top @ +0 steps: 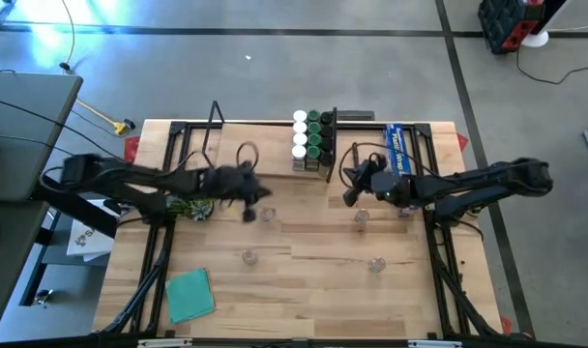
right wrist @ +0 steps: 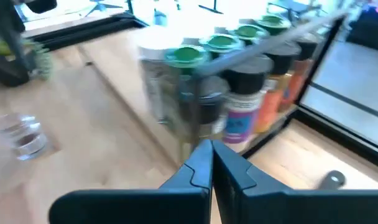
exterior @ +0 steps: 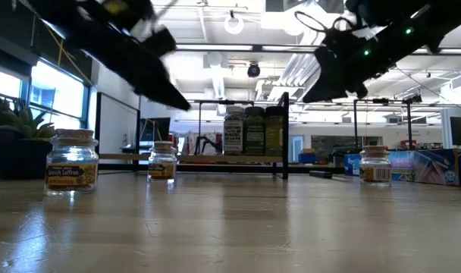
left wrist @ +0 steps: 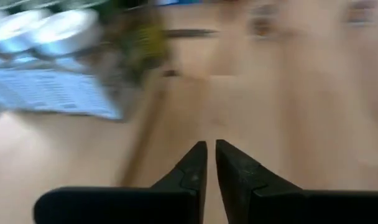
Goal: Shelf spices
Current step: Put the brown seasoning bottle on the shelf
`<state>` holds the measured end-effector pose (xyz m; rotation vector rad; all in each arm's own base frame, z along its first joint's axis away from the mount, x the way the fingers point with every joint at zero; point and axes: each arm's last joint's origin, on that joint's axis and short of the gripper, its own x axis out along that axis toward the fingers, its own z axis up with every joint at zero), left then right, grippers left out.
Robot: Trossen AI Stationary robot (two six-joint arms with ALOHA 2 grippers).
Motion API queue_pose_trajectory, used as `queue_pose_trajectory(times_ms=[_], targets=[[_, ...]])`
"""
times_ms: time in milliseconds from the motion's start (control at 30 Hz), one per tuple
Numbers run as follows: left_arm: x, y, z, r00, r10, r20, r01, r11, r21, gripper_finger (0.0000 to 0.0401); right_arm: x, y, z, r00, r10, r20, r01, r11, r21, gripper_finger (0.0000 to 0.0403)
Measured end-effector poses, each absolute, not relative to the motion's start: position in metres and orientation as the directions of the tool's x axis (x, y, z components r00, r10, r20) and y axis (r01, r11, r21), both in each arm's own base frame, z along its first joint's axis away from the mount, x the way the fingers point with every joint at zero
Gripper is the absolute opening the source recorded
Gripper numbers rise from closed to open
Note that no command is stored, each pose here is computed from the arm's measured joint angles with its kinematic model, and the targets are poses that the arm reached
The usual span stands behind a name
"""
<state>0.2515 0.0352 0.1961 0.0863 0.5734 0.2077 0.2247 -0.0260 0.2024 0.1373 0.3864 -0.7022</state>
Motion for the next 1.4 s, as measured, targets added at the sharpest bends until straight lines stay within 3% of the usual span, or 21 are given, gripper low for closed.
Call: queue_pose_trajectory(times_ms=[200,333,467,733,900,1400], targets=[[0.212,-0.017,0.187,0.823,0.039,-0.567,-0.031,0.999,0.023,0.0005,0.226,0.005,0.202,0.727,-0.587,-0.357,0.620,0.784,-0.027,0.0000],[0.191,-0.027,0.166,0.768,0.016,-0.640,-0.087,0.993,-0.080,0.0012,0.224,0.021,0.204,0.735,-0.599,-0.318,0.627,0.779,-0.021,0.0000],[0.182,-0.032,0.148,0.736,0.010,-0.676,-0.138,0.981,-0.135,0.0066,0.224,0.032,0.207,0.759,-0.584,-0.289,0.609,0.793,-0.003,0.0000],[0.195,-0.025,0.138,0.767,0.189,-0.613,-0.234,0.972,0.008,0.0222,0.224,0.036,0.210,0.770,-0.584,-0.257,0.609,0.793,0.021,0.0000],[0.207,-0.020,0.130,0.781,0.210,-0.588,-0.237,0.971,0.032,0.0278,0.225,0.036,0.211,0.771,-0.584,-0.253,0.609,0.793,0.026,0.0000],[0.229,-0.018,0.111,0.819,0.225,-0.528,-0.217,0.973,0.078,0.0286,0.225,0.036,0.211,0.772,-0.583,-0.255,0.608,0.793,0.026,0.0000]])
